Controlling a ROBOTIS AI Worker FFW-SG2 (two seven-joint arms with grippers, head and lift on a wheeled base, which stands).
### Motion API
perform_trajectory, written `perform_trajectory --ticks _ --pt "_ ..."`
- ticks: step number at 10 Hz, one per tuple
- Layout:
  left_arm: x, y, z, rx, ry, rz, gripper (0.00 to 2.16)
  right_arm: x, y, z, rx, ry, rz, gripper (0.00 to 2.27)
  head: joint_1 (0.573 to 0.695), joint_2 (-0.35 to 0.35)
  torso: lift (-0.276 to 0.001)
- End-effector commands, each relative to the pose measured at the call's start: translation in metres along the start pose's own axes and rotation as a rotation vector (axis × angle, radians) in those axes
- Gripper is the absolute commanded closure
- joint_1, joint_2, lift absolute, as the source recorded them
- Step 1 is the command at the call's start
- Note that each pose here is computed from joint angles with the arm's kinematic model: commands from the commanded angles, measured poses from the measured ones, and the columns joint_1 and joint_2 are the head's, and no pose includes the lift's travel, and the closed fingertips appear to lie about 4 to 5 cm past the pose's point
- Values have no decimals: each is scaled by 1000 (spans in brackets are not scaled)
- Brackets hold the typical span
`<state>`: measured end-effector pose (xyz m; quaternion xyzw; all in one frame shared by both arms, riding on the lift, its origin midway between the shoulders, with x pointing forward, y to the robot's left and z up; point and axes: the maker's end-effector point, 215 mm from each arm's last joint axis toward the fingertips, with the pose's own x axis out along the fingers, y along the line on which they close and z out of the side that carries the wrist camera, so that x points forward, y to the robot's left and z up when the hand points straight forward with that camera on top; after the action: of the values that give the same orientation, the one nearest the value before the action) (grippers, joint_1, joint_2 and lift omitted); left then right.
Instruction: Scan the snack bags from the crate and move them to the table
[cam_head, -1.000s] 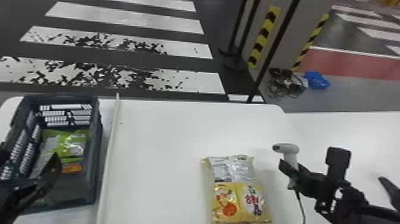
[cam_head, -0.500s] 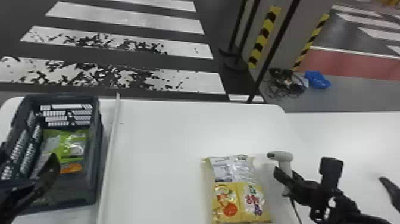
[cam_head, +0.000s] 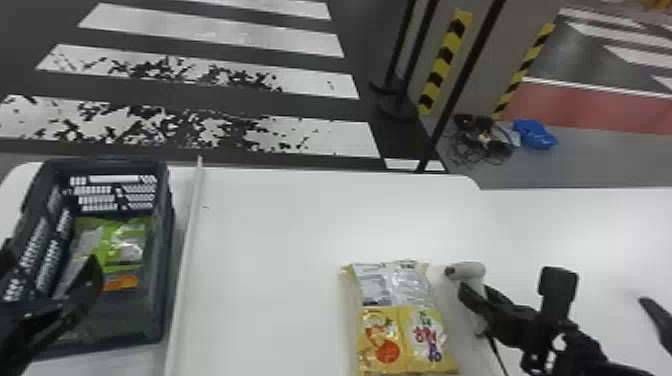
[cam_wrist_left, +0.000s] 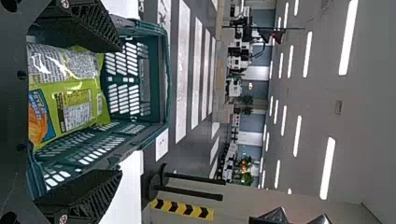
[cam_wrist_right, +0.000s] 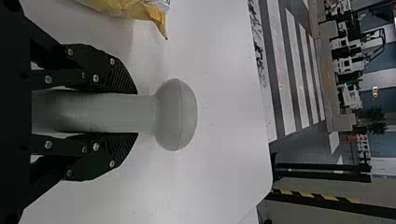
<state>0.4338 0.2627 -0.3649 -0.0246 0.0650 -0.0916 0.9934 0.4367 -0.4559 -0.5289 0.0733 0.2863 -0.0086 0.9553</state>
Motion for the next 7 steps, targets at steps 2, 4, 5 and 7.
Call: perform_trajectory --ticks 2,4,5,7 --pt "0 -2 2 -3 -4 -2 66 -3 -1 -1 13 19 -2 53 695 -246 -95" --pt "2 -3 2 -5 -5 -2 66 -10 -2 2 20 19 -6 60 695 -250 -95" --pt "2 -4 3 -4 -5 -4 66 -26 6 18 32 -18 -2 60 695 -251 -95" --pt "3 -4 4 -4 -8 -4 66 -55 52 43 29 -78 40 63 695 -248 -95"
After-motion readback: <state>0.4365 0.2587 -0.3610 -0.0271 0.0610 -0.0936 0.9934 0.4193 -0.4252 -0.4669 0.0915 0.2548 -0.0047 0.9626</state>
